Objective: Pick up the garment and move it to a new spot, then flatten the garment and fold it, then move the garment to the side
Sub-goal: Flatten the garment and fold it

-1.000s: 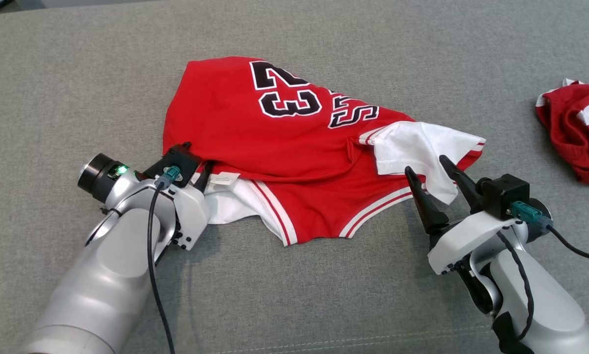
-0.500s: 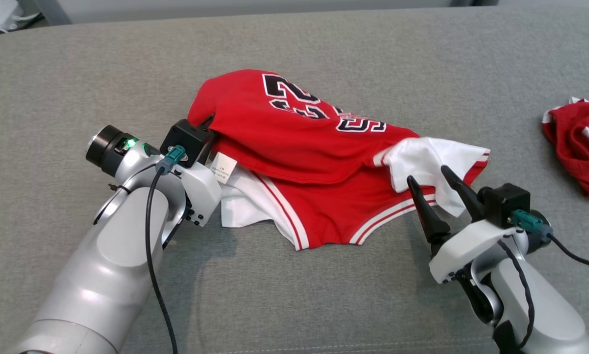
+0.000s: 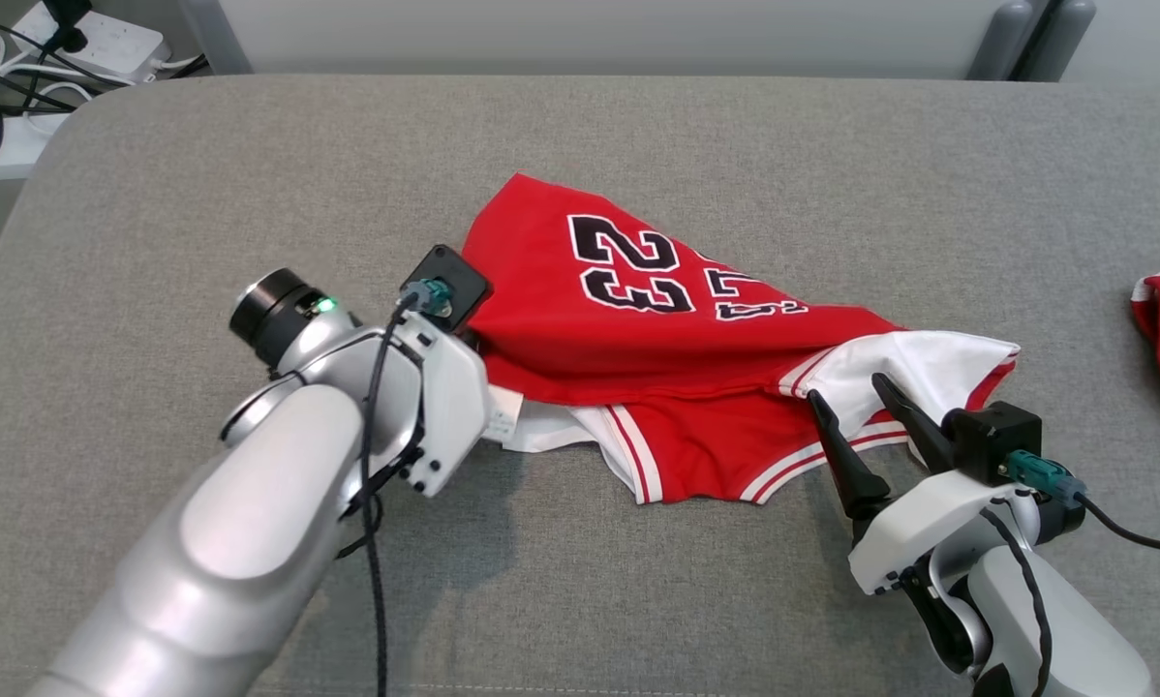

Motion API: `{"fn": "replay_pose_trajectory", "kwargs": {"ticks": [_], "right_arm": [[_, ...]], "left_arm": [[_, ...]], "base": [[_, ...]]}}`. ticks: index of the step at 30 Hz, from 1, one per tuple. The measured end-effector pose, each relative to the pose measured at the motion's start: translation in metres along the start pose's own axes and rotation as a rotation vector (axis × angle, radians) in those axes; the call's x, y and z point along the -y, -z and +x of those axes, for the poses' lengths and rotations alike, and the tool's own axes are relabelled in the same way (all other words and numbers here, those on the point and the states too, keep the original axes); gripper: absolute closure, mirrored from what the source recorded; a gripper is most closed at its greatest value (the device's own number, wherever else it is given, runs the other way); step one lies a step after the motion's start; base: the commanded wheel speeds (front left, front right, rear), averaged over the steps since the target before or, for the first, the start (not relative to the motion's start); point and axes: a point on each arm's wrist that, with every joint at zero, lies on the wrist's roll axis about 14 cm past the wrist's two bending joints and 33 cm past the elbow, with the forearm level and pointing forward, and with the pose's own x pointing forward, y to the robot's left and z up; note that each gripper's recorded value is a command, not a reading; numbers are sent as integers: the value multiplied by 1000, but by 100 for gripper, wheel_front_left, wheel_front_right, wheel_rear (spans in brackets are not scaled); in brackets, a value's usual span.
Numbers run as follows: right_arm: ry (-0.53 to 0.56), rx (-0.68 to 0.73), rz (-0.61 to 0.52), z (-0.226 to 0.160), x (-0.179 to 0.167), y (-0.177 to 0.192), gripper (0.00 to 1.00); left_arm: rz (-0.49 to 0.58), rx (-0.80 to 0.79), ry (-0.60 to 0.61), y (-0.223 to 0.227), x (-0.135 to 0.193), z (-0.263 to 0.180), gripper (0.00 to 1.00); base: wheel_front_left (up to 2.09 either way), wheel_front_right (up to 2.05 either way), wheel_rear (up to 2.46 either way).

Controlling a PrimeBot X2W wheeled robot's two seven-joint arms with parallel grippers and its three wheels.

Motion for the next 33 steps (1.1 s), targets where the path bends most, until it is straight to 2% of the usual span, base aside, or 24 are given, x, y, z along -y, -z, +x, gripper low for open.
{"fn": "replay_pose_trajectory", "kwargs": {"ticks": [5,9,10,11,12,13,15,20,25,33], "right_arm": [[-1,-18,9,2,0,8,0],[19,-33,13,2,10,14,0],[22,-32,11,2,13,14,0],[25,-32,7,3,15,13,0],[31,-32,6,3,18,13,0],[39,-33,6,3,21,13,0],[60,-35,6,1,30,14,0],[104,-58,13,-7,46,23,0],[104,-61,17,-7,45,25,0],[49,-51,25,6,26,21,0]], "left_arm": [[-44,-129,39,30,-4,-14,100],[-77,-227,66,65,1,-5,100],[-81,-212,60,65,1,0,83],[-70,-216,53,69,0,5,72],[-77,-208,41,72,-2,10,53],[-85,-188,27,74,-3,16,2],[-69,-174,6,78,-7,27,0],[-40,-33,-55,55,-16,54,0],[-7,20,-97,52,-28,58,0],[-83,100,-178,54,-45,41,0]], "base": [[0,0,0],[0,0,0],[0,0,0],[0,0,0],[0,0,0],[0,0,0],[0,0,0],[0,0,0],[0,0,0],[0,0,0]]}}
